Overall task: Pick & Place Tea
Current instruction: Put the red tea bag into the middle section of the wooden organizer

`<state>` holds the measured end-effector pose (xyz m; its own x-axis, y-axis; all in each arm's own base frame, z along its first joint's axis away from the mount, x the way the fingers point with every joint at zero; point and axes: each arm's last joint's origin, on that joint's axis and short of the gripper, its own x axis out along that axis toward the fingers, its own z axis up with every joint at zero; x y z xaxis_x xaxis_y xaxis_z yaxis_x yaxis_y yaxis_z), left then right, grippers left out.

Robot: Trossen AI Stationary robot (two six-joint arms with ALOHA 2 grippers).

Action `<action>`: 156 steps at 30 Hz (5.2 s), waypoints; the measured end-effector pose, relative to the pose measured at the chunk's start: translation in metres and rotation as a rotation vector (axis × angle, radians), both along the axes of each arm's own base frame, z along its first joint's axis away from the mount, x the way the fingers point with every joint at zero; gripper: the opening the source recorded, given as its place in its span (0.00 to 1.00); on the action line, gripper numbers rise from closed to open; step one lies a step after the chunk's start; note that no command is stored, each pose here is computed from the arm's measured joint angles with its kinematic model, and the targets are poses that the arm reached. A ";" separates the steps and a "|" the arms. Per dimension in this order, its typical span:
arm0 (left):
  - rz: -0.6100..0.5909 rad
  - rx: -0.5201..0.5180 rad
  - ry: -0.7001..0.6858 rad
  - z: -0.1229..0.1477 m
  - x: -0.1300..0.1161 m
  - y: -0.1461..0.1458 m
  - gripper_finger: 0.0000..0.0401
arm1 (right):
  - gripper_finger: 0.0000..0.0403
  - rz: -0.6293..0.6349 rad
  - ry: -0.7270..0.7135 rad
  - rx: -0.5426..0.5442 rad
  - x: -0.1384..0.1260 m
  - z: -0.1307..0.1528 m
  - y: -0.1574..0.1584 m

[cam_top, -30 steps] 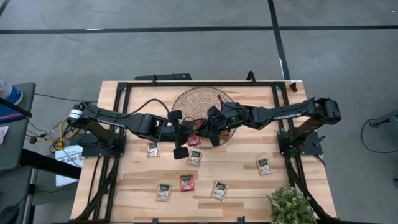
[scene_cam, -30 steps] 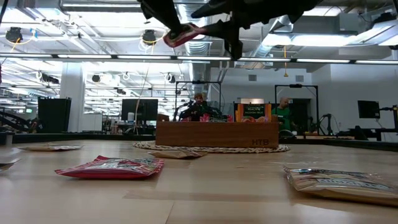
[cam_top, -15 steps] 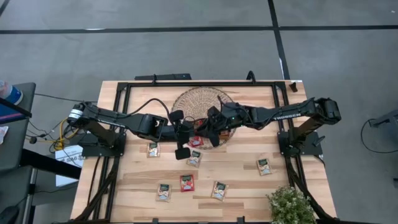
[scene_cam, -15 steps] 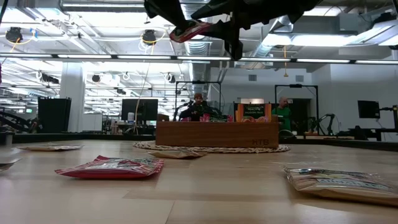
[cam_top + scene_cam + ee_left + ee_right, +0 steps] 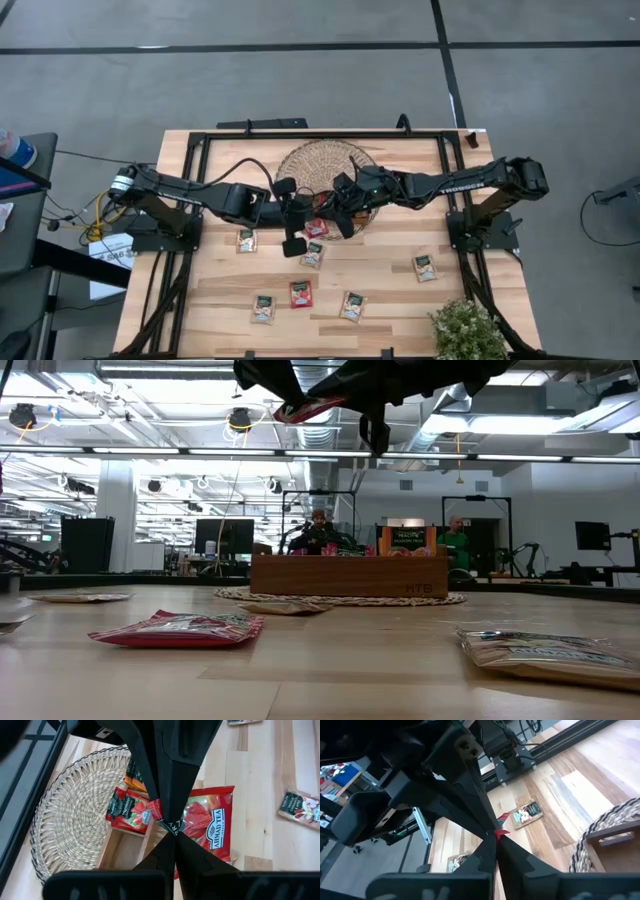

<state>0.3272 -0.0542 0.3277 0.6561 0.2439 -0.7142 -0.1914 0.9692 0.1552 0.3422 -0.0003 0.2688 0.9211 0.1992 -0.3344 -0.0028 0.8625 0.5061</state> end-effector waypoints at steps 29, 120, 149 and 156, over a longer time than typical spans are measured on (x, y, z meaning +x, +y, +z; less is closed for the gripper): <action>0.057 -0.003 0.082 -0.004 -0.009 0.002 0.36 | 0.00 -0.070 0.147 -0.044 -0.007 -0.013 -0.017; 0.314 -0.143 0.140 -0.032 -0.087 0.013 0.39 | 0.02 -0.622 0.078 -0.241 -0.036 -0.123 -0.002; 0.312 -0.150 0.132 -0.032 -0.086 0.013 0.39 | 0.23 -0.494 0.108 -0.260 -0.027 -0.116 -0.020; 0.291 -0.188 0.141 -0.032 -0.085 0.012 0.39 | 0.10 -0.449 0.186 -0.303 -0.021 -0.112 -0.026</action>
<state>0.2418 -0.0426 0.2960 0.4704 0.2620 -0.8427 -0.4525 0.8914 0.0246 0.3216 -0.0259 0.1569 0.8133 -0.3279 -0.4806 0.4630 0.8651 0.1933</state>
